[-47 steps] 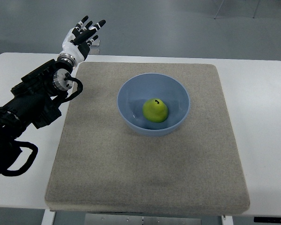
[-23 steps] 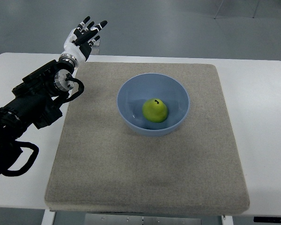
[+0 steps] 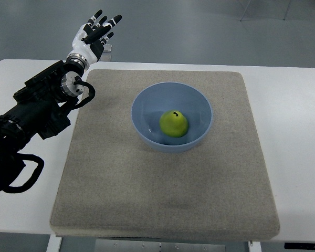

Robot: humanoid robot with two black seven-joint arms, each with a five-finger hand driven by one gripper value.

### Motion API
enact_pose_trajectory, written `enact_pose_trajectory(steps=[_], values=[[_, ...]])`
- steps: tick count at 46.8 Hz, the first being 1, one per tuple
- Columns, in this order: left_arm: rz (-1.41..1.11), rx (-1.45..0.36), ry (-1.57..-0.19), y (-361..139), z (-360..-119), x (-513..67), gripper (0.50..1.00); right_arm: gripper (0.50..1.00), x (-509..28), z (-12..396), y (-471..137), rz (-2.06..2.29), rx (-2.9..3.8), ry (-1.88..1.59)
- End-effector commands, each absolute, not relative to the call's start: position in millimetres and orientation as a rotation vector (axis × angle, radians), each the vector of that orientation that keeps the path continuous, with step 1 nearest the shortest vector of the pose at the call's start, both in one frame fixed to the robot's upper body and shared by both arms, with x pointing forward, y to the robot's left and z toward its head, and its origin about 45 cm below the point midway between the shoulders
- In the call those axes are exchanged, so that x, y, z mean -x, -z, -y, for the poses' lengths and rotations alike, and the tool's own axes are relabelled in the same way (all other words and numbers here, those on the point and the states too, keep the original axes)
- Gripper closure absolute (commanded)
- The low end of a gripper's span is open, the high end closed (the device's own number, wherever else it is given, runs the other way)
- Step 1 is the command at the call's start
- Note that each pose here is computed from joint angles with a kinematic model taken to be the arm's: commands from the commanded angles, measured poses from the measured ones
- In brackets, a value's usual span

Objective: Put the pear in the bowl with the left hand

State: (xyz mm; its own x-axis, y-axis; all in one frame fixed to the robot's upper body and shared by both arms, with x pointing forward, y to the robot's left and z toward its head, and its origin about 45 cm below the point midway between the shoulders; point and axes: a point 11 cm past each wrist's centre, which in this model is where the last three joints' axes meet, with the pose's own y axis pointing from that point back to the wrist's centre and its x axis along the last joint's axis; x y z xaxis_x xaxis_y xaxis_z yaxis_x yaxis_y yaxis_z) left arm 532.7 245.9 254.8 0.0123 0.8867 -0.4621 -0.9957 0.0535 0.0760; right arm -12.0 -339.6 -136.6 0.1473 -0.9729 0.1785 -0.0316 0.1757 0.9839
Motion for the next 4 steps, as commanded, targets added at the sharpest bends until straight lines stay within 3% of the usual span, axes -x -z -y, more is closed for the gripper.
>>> enact_pose_trajectory(steps=[1, 4], values=[[-0.442, 0.304, -1.504, -254.3, -246.2, -532.5, 0.510, 0.576, 12.1, 339.6, 136.6, 1.191, -1.158, 0.961], [-0.441, 0.303, -1.505, -254.3, -247.0, -532.5, 0.510, 0.576, 12.1, 339.6, 136.6, 1.191, -1.158, 0.961]])
